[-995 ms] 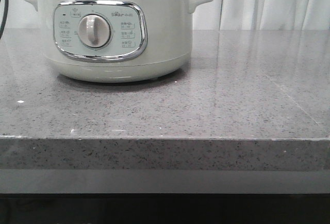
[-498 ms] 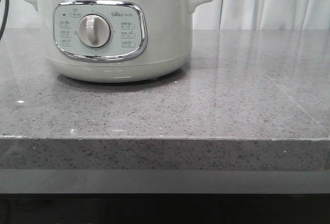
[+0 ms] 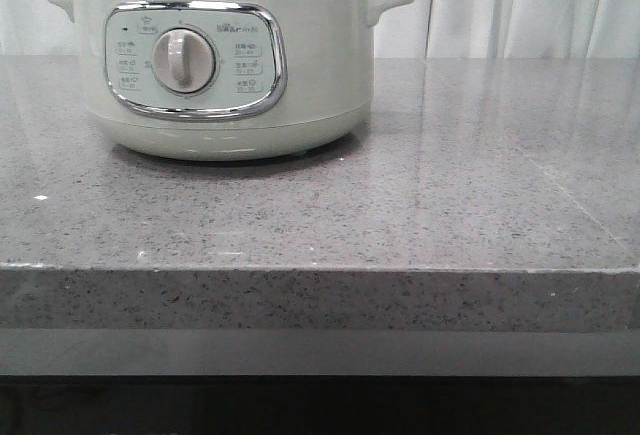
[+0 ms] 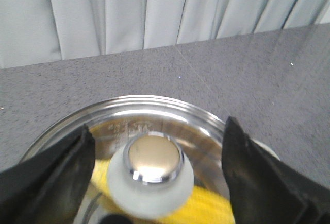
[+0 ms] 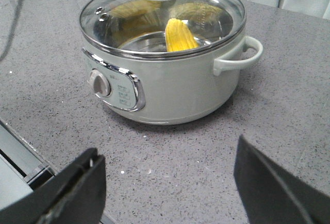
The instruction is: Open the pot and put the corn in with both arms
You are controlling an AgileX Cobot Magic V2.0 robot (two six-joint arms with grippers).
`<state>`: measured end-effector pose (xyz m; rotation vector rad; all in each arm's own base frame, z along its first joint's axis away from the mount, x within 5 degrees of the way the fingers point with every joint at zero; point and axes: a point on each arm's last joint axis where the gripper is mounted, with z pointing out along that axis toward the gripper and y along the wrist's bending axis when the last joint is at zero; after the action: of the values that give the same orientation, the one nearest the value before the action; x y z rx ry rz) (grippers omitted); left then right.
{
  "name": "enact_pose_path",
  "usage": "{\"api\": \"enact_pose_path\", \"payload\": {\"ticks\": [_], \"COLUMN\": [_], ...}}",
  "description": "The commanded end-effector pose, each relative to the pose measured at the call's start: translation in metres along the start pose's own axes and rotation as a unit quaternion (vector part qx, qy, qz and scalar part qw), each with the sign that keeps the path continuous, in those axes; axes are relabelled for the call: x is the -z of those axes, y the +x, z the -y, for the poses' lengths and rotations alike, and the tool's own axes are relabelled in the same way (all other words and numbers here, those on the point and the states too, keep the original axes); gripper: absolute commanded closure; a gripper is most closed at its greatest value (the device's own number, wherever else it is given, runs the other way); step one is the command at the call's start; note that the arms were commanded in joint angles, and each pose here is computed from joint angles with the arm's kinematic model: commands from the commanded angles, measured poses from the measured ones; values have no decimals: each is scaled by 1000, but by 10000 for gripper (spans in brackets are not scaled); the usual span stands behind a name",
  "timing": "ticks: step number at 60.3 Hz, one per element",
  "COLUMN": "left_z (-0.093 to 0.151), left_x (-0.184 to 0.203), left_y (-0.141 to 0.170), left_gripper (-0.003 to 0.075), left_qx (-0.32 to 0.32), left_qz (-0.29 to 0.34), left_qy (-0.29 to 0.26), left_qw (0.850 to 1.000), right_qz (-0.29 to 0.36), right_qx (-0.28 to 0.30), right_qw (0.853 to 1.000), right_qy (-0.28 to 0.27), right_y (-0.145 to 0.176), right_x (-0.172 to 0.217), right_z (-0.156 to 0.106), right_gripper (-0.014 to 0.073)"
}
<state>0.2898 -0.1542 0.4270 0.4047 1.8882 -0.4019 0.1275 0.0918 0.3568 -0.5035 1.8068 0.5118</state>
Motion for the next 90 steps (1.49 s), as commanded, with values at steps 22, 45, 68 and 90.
{"api": "enact_pose_path", "payload": {"ticks": [22,45,68,90], "left_z": [9,1,-4,-4], "left_x": [124,178,198,198], "left_y": [37,116,144,145], "left_gripper": [208,208,347,741], "left_qx": [-8,-9,-30,-28], "left_qz": [30,30,46,43], "left_qy": [23,25,14,15], "left_qw": [999,999,998,999], "right_qz": [61,64,14,-5], "right_qx": [-1,-1,-1,-2], "right_qw": [998,998,1000,1000], "right_qy": [-2,-2,-2,-2], "right_y": [-18,-18,-9,-6], "right_x": [7,7,2,-2], "right_z": [-1,-1,-1,-1], "right_gripper": [53,53,244,715]}}
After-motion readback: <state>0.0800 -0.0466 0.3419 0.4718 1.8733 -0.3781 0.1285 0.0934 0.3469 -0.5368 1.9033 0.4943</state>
